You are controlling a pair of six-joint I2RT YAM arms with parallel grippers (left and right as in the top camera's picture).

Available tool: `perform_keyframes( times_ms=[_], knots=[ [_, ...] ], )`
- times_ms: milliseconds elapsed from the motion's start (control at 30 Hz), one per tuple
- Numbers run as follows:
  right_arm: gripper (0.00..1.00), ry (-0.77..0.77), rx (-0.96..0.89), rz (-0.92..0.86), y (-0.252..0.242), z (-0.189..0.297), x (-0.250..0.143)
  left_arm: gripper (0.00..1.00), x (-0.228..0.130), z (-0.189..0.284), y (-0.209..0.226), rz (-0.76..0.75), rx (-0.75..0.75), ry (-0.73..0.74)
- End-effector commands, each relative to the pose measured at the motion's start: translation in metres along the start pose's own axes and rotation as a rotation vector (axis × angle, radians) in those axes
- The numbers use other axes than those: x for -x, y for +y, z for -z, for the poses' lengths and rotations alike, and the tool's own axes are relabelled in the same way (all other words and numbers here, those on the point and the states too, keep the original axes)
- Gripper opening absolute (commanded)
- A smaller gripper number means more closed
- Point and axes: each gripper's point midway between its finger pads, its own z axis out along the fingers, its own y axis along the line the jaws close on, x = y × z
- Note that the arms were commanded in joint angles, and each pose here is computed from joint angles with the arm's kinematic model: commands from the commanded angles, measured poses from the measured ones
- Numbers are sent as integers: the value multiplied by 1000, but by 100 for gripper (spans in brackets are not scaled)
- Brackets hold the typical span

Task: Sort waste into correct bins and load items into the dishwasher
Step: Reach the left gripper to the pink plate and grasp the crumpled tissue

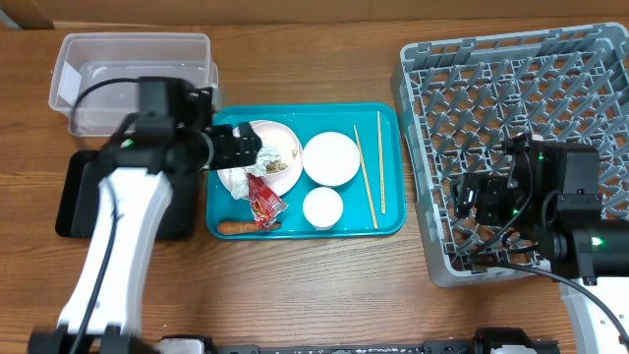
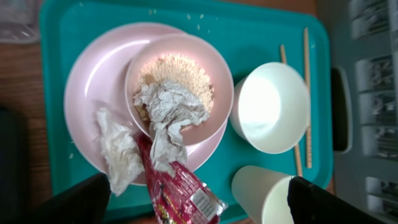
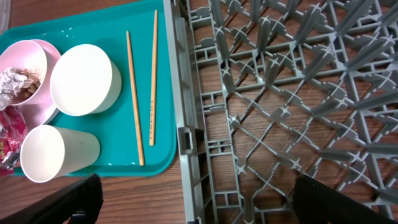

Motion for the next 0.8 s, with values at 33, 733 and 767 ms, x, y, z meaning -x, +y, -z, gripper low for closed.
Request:
perform_keyframes(
  times_ms=[33,733,767],
  knots=[
    [100,-44,-2,9,3,9,12,88,-12,-48,6,20,40,118],
    [100,5,-8,0,0,-4,10,56,-32,-95,24,129,76,239],
    [100,5,-8,0,0,-4,10,55,-31,-93,23,129,75,237]
  ],
)
